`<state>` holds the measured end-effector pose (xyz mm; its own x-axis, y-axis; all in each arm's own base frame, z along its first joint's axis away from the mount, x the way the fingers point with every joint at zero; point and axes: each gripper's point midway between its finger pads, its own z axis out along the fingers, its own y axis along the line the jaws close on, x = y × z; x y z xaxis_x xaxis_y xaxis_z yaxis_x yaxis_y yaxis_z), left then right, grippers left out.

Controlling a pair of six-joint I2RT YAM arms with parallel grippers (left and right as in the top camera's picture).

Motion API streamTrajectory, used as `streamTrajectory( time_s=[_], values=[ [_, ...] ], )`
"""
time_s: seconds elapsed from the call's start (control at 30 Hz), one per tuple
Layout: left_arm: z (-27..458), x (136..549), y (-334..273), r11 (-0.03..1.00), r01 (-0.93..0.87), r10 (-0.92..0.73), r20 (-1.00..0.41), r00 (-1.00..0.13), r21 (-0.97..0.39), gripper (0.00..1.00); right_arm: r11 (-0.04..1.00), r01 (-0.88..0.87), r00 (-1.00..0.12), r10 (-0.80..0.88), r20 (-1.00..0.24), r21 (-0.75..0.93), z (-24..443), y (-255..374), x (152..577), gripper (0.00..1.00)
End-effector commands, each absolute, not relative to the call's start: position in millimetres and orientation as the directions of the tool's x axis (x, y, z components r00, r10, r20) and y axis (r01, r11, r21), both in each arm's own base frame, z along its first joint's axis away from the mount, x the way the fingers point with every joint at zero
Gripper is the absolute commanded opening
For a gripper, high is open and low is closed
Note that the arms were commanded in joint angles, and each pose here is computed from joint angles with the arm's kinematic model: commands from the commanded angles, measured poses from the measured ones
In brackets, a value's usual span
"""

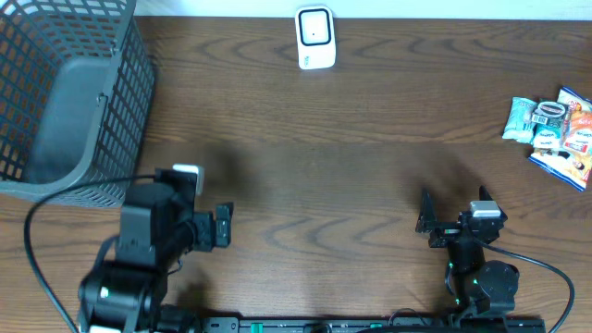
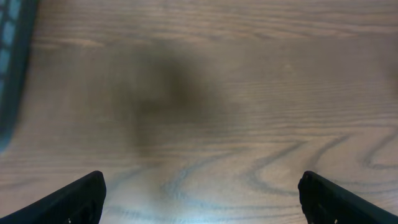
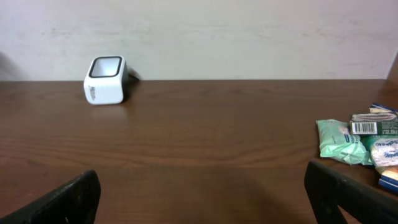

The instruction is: Scan the item barcode

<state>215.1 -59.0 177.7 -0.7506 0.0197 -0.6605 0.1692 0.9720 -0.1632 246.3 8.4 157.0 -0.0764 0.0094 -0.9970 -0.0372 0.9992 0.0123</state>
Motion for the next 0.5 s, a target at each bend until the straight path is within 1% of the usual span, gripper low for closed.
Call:
streamTrajectory(
  time_s=[0.0,0.13,0.23,0.47],
  values=[
    [166,205,-65,0.948,0.266,0.068,-0.708,-0.703,-0.173,0.98,0.999,-0.034,-0.076,0.012,-0.997,0.015,156,8,246,0.99],
    [158,203,-59,0.955,0.25,0.044,-0.755,-0.655,-0.161,0.98,0.999,-0.034,-0.076,0.012,-0.997,0.015,156,8,246,0.99],
    [158,202,-56,0.957,0.246,0.024,-0.802,-0.597,-0.154,0.98,0.999,-0.034,-0.076,0.012,-0.997,0.015,156,8,246,0.99],
    [175,201,-53,0.955,0.221,-0.079,-0.885,-0.459,-0.2,0.98,0.999,-0.034,-0.076,0.012,-0.997,0.015,156,8,246,0.99]
  ],
)
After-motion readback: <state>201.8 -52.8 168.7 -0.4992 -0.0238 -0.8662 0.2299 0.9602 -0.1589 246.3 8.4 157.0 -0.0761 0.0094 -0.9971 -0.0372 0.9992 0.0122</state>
